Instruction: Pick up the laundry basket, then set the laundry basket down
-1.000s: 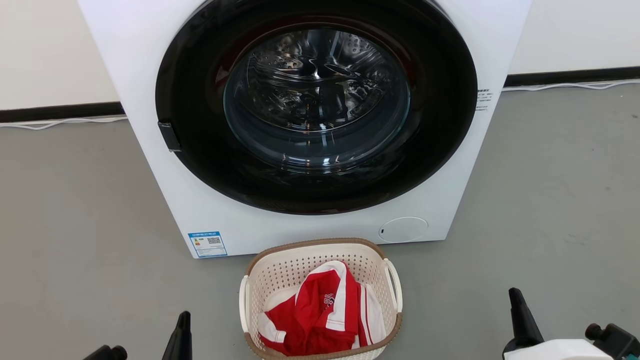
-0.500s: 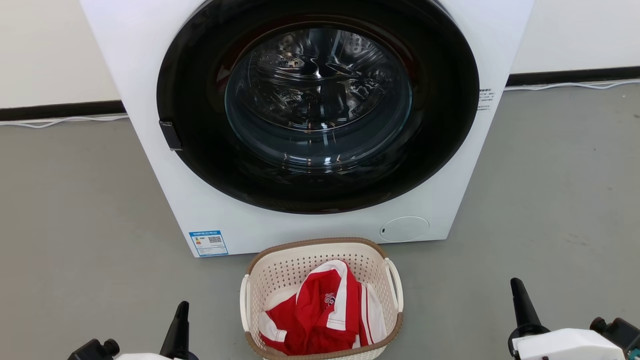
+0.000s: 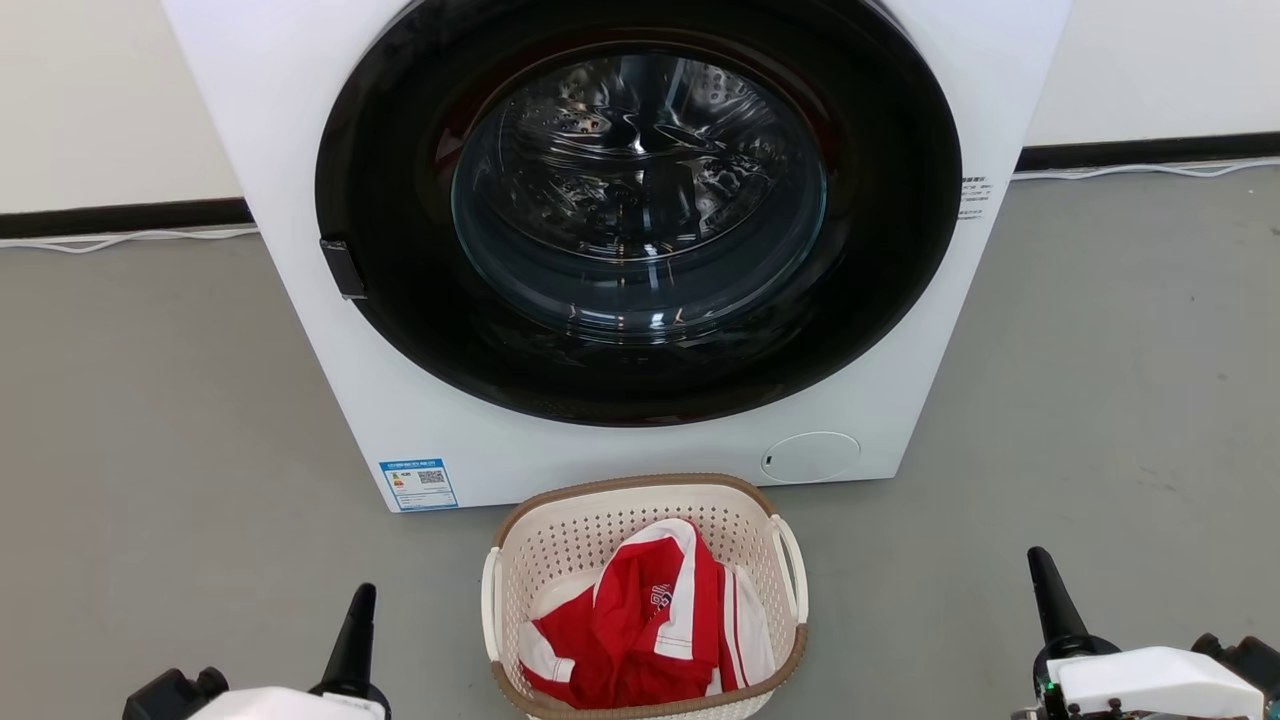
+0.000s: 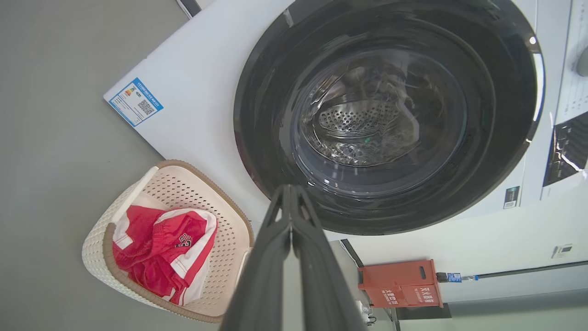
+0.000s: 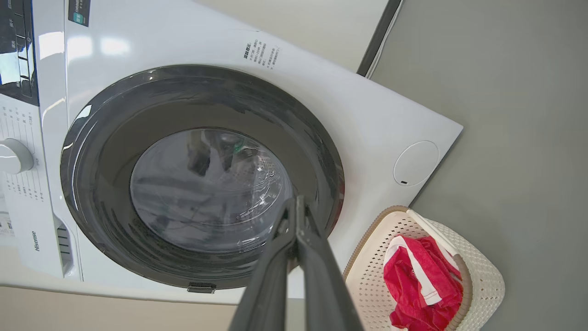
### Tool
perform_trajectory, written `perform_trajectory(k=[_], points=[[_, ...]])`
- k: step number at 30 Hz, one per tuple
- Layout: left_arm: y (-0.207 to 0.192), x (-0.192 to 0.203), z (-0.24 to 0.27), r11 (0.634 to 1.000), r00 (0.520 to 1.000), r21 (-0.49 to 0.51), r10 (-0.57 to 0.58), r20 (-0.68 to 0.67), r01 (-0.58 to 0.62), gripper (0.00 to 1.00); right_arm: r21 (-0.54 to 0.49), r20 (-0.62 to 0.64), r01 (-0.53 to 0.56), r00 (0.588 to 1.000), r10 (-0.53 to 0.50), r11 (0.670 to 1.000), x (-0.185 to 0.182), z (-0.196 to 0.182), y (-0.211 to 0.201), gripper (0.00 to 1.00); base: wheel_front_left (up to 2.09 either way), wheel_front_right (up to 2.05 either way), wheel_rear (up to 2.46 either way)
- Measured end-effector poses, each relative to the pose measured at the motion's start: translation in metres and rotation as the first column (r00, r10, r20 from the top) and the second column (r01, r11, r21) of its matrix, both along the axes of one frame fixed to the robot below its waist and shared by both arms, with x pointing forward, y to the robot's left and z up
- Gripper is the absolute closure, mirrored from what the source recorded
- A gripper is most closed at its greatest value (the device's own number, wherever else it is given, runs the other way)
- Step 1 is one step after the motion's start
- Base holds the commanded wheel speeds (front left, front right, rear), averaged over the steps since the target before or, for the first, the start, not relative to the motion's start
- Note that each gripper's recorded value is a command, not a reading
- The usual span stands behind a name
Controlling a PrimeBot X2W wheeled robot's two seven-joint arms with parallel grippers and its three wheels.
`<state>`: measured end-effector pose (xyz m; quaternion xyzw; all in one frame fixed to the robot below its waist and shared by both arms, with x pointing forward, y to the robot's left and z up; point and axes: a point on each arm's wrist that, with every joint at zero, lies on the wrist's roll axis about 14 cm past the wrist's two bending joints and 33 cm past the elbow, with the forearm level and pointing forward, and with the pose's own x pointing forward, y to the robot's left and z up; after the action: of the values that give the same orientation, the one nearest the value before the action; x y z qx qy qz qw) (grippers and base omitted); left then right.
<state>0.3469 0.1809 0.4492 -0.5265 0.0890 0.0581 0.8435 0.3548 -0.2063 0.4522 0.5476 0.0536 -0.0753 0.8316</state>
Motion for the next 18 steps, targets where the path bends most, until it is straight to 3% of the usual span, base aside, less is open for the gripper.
perform_trajectory(k=[18], points=[[0.002, 0.013, 0.012, 0.979, 0.999, -0.204, 0.027, 0.042, -0.018, 1.00, 0.183, 0.033, 0.010, 0.999, -0.016, 0.983, 0.008, 0.009, 0.001, 1.00, 0.00, 0.00, 0.00]])
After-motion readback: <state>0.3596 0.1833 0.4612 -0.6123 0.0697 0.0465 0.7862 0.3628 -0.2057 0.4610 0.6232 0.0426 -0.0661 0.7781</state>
